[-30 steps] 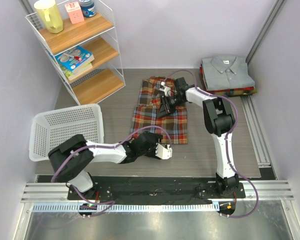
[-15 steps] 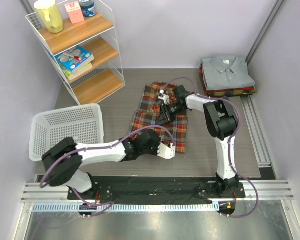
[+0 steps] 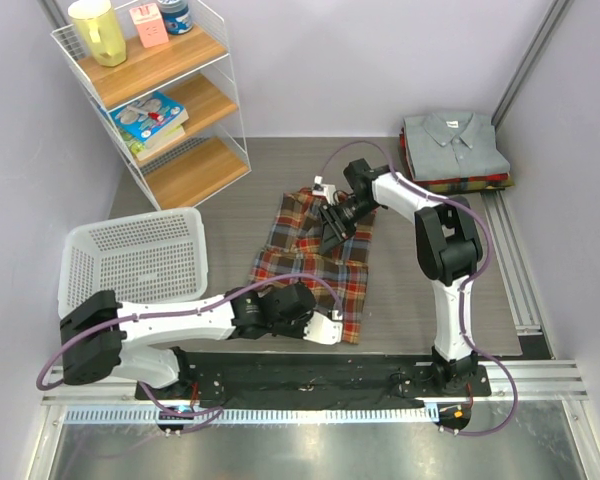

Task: Fold and stack the long sleeve shirts
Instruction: Fold the shirt

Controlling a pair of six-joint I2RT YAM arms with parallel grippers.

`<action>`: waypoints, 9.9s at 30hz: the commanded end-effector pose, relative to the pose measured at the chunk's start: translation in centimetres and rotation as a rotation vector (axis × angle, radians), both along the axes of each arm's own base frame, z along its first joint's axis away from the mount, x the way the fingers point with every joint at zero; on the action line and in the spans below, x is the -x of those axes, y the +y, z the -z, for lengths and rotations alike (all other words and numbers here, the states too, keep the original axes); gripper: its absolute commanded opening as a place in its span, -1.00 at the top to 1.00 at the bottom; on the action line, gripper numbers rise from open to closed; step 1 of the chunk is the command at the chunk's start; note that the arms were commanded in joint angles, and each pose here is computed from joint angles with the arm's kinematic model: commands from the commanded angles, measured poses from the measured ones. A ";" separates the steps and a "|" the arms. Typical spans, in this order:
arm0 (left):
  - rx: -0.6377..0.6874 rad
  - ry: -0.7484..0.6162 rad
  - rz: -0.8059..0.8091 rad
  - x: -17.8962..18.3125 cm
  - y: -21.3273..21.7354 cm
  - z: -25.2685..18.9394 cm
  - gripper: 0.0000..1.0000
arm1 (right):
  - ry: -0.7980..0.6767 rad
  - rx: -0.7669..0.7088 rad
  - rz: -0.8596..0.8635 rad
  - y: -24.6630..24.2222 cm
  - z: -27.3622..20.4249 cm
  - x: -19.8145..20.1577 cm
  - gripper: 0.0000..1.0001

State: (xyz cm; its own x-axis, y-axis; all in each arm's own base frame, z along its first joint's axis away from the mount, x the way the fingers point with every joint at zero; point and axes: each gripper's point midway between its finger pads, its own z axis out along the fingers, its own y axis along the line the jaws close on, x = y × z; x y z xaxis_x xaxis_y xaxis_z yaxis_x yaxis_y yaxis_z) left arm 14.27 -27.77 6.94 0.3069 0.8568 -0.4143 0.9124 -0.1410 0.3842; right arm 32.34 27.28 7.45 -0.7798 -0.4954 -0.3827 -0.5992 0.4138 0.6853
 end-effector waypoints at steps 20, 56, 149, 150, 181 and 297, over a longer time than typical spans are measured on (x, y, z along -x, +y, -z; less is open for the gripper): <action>-0.039 0.010 0.071 3.0 2.9 2.8 1.00 | 0.093 -0.019 -0.165 3.3 0.0 2.8 0.67; 0.009 0.034 0.083 3.9 2.0 -3.1 1.00 | 0.196 0.025 -0.195 4.8 5.5 5.8 0.97; 0.144 0.442 -0.140 -4.9 -3.3 -3.8 0.08 | -0.092 0.091 -0.132 1.0 -0.9 2.1 0.58; 0.161 0.442 -0.132 -5.1 -3.1 -4.4 0.04 | -0.085 0.090 -0.112 0.6 -1.6 1.6 0.56; 0.123 0.488 0.120 -6.3 -4.3 -1.7 0.98 | 0.016 0.220 -0.141 -1.2 5.1 3.3 0.53; 0.635 1.021 -0.749 -14.9 3.0 -10.6 -0.94 | -0.169 -0.174 0.334 -3.4 -12.9 1.3 -0.99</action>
